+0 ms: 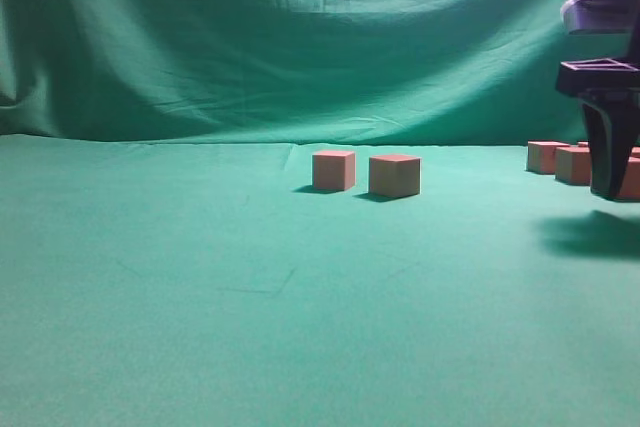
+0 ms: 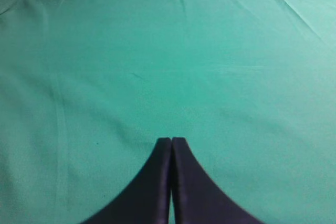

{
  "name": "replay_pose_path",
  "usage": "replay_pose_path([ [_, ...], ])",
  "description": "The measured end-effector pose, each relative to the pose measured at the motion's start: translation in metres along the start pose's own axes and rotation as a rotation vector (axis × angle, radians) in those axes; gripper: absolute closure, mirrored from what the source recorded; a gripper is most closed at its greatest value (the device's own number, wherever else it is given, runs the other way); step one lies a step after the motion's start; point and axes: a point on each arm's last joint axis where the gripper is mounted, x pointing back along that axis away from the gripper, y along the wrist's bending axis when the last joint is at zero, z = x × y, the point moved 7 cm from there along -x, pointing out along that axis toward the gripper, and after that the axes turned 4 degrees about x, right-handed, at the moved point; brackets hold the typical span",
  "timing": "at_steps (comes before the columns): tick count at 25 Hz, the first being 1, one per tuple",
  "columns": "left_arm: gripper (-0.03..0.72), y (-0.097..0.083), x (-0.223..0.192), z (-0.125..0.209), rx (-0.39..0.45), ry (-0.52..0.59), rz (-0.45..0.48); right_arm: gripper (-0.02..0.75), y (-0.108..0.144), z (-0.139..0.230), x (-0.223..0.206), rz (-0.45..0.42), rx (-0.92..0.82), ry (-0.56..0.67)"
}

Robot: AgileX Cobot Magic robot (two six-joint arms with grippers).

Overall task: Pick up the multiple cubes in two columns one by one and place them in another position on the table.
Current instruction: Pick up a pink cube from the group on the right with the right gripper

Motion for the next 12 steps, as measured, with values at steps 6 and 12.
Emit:
replay_pose_path([
  [6, 0.688, 0.0000, 0.0000, 0.0000, 0.000, 0.000, 0.000, 0.342, 0.0004, 0.0018, -0.0078, 0.001, 0.025, 0.017],
  [12, 0.688, 0.0000, 0.0000, 0.0000, 0.000, 0.000, 0.000, 0.473, 0.0003, 0.0028, -0.0090, 0.002, 0.027, 0.030],
])
